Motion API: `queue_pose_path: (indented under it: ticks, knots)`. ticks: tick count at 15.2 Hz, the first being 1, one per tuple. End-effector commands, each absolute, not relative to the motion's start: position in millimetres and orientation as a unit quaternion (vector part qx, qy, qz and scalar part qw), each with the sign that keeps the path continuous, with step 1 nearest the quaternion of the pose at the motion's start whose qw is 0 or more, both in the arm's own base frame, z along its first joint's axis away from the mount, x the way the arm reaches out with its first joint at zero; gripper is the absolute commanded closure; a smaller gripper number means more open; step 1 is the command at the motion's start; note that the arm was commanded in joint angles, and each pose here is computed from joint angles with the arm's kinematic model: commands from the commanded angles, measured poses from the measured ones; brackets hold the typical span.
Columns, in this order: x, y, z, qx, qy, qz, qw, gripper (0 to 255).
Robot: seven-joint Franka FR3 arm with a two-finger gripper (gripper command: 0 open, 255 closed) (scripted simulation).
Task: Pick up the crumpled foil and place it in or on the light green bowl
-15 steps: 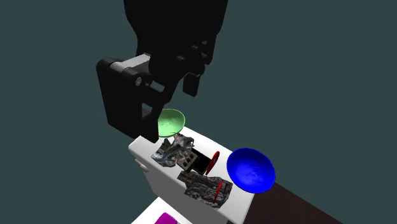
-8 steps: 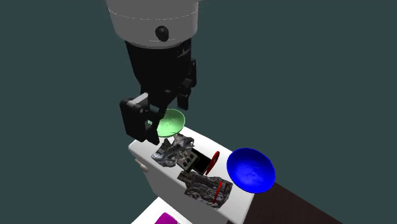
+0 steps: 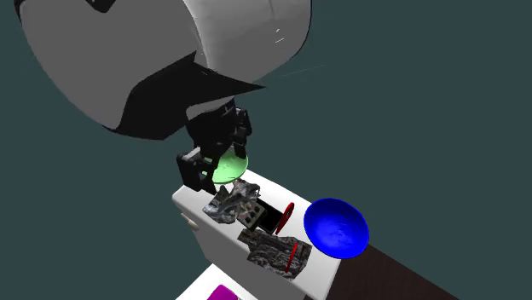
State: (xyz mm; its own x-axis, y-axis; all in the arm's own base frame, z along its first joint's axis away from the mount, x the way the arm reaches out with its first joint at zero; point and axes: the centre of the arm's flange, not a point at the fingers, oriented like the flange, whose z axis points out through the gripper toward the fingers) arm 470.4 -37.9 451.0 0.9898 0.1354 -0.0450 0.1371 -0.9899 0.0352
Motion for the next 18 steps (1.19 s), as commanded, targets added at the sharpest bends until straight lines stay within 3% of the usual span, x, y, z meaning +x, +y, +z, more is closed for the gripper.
queue_pose_path:
  ticks: [1, 12, 18]
  knots:
    - [485, -47, 427, 0.997, 0.067, -0.035, 0.023, 0]
    - [550, -96, 296, 0.991, 0.055, -0.110, 0.044, 0]
    - [545, -99, 269, 0.991, 0.055, -0.111, 0.044, 0]
